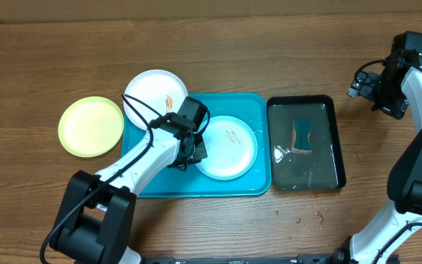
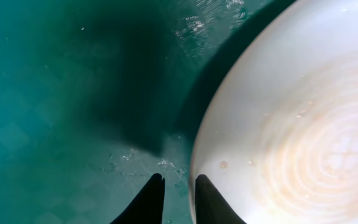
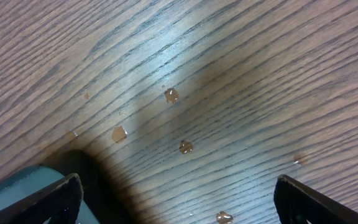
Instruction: Clean dirty plates on tray and stack at the side
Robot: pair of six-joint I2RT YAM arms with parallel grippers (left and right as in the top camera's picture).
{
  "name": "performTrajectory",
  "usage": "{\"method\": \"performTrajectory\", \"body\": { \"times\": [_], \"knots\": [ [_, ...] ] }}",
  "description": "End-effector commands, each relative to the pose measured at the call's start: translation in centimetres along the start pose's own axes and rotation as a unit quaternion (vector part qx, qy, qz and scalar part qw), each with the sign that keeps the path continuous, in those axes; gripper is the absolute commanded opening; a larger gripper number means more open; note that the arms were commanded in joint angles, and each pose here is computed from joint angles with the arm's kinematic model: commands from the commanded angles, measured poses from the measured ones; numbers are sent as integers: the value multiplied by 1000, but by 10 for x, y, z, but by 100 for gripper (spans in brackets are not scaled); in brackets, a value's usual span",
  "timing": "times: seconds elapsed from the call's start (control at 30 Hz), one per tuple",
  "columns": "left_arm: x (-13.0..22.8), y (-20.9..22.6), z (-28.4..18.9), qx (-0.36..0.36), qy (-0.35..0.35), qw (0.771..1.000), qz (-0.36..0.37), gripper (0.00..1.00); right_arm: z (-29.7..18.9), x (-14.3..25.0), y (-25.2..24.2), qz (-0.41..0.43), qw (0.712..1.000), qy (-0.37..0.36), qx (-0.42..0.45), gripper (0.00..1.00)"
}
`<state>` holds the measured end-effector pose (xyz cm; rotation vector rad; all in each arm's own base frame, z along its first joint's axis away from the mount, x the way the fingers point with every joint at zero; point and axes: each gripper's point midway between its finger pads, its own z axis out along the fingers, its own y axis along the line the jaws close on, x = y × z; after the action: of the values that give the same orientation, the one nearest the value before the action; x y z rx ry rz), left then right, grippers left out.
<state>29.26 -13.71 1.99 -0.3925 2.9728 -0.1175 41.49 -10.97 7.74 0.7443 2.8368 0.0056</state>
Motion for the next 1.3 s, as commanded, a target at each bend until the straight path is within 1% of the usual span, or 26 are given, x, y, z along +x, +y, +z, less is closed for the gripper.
{"method": "performTrajectory", "body": {
  "times": [0.0,0.03,0.07,0.43,0.57,0.67,0.7,0.73,0.8,0.83,0.9,1.03,1.17,1.27],
  "knots": [
    [4,7,4,-7,-9,1000,-3,11,-12,-8,0,3,1000,-20,-2,100],
    [5,7,6,-5,-9,1000,-3,7,-12,-8,0,3,1000,-20,-2,100],
    [5,7,7,-2,-10,1000,-3,4,-12,-8,0,3,1000,-20,-2,100],
    [-1,1,9,11,-25,1000,8,4,-13,-10,2,3,1000,-25,-8,100],
    [-1,1,9,13,-26,1000,6,4,-15,-17,26,0,997,-33,-74,100],
    [-1,2,10,11,-27,1000,-8,4,-19,11,44,2,991,30,-131,100],
    [-2,2,10,9,-28,999,-14,4,-23,18,53,-16,986,43,-161,100],
    [-2,3,10,9,-29,999,-19,4,-27,25,63,-40,979,56,-194,95],
    [-2,3,10,9,-29,999,-21,4,-32,36,71,-43,971,78,-222,79],
    [-2,2,10,10,-30,999,-21,4,-33,42,72,-43,970,90,-221,73],
    [-2,2,10,10,-30,999,-21,4,-34,56,73,-46,970,115,-210,69],
    [-3,2,10,11,-31,999,-20,4,-36,86,82,-85,966,158,-186,70],
    [-2,1,10,12,-30,999,-20,4,-35,115,86,-137,965,190,-118,70],
    [-2,1,10,12,-30,999,-20,4,-34,130,89,-180,962,197,-65,70]
  ]
}}
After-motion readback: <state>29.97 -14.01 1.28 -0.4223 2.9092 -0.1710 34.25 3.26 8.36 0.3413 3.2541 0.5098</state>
